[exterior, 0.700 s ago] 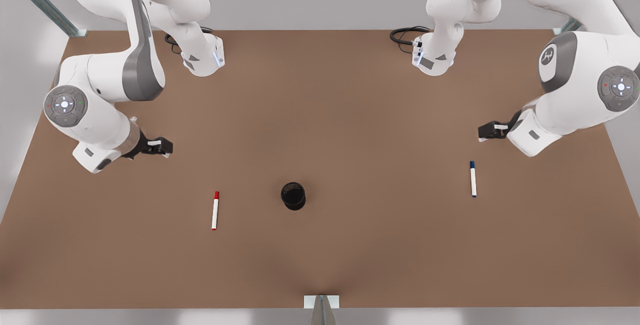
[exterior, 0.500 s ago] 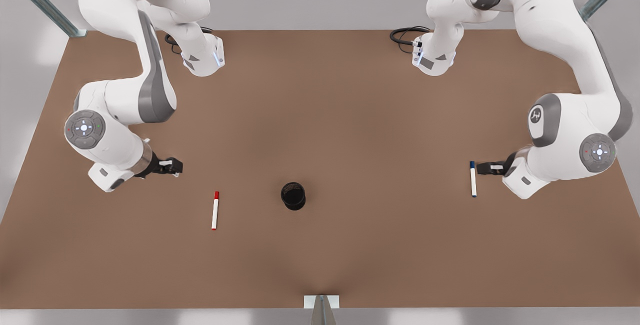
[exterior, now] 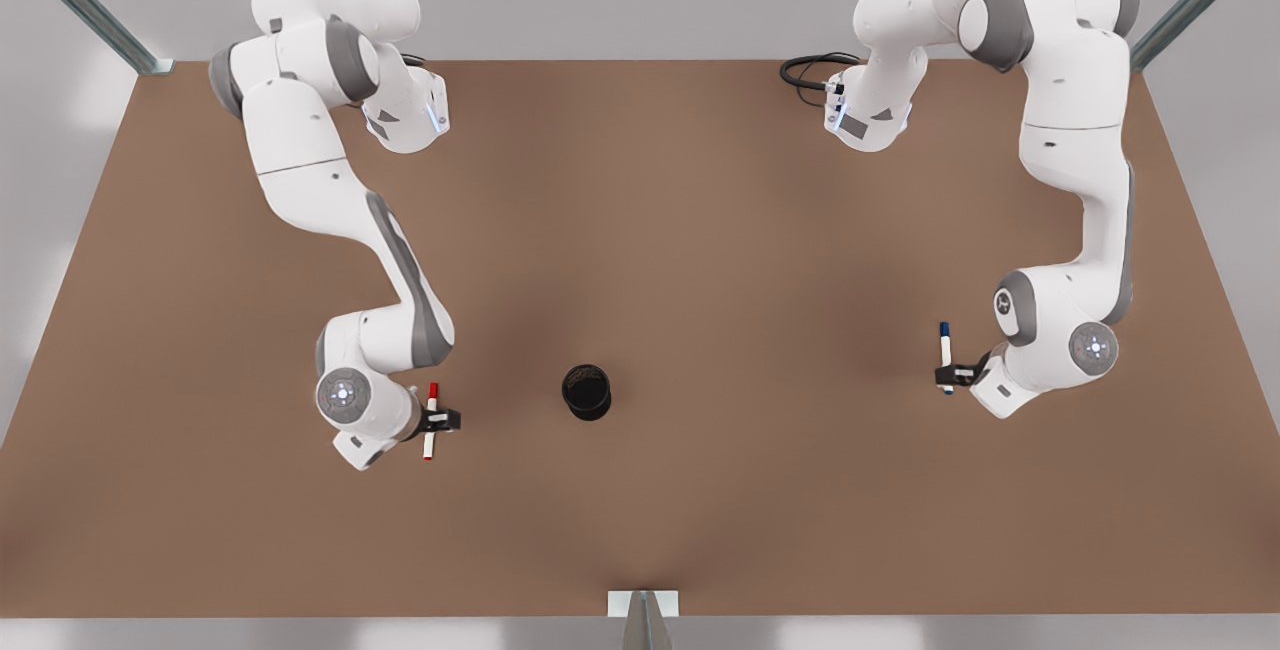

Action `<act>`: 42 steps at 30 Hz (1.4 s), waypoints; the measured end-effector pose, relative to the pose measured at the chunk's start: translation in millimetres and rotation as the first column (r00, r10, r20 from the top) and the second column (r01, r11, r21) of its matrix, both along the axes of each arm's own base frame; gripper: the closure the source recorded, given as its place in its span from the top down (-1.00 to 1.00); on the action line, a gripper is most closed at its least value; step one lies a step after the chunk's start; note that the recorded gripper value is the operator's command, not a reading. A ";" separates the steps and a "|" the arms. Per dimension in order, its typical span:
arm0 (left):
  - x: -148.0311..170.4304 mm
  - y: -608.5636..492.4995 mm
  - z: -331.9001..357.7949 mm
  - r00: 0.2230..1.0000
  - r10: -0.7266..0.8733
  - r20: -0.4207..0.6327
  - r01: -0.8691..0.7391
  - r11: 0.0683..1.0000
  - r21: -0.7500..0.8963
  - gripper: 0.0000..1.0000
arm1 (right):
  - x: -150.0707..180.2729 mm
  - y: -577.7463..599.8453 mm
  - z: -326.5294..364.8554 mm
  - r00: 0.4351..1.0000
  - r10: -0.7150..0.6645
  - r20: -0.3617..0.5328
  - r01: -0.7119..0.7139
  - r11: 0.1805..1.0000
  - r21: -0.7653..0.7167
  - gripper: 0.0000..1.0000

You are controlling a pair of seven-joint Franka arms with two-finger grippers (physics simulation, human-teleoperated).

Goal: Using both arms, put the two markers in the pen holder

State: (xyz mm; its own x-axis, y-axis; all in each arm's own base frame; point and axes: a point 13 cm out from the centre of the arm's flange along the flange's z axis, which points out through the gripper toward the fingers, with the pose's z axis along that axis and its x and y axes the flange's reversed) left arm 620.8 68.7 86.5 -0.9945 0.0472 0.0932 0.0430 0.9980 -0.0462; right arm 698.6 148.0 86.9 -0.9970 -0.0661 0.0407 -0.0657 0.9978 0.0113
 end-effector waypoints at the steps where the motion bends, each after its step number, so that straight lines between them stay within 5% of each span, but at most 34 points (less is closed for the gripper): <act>1: -1.6 -0.6 -6.5 1.000 -0.012 0.008 0.012 1.000 0.000 1.00 | -0.7 -1.1 -4.3 1.000 -0.008 0.002 0.008 1.000 0.001 1.00; 4: -10.7 -1.3 -22.7 0.999 -0.041 0.023 0.041 0.999 0.001 0.96 | -1.5 -11.9 -23.7 0.999 -0.043 0.001 0.043 0.999 0.003 1.00; 8: -8.5 -0.7 -35.0 0.996 -0.074 0.050 0.074 0.997 0.005 0.37 | 4.4 -10.8 -35.3 0.998 -0.066 0.022 0.066 0.998 0.009 1.00; 11: -4.7 0.7 -37.4 0.993 -0.094 0.068 0.094 0.996 0.009 0.11 | 7.6 -7.7 -41.9 0.997 -0.077 0.032 0.077 0.997 0.011 0.74; 20: -1.7 2.2 -45.6 0.987 -0.137 0.084 0.136 0.991 0.012 -0.12 | 14.3 -9.0 -49.2 0.992 -0.108 0.061 0.107 0.994 0.019 0.19; 29: -3.7 2.3 -52.1 0.984 -0.160 0.080 0.159 0.987 0.011 -0.20 | 13.6 -11.7 -53.3 0.990 -0.127 0.061 0.126 0.992 0.019 -0.02; 38: -1.2 0.9 -50.0 0.982 -0.169 0.086 0.168 0.986 0.018 -0.57 | 13.5 -11.5 -54.9 0.990 -0.128 0.060 0.127 0.992 0.025 -0.29; 42: 57.3 -24.8 14.2 0.964 -0.198 0.179 0.193 0.980 0.043 -0.57 | 13.7 -10.4 -54.3 0.990 -0.124 0.060 0.122 0.992 0.027 -0.45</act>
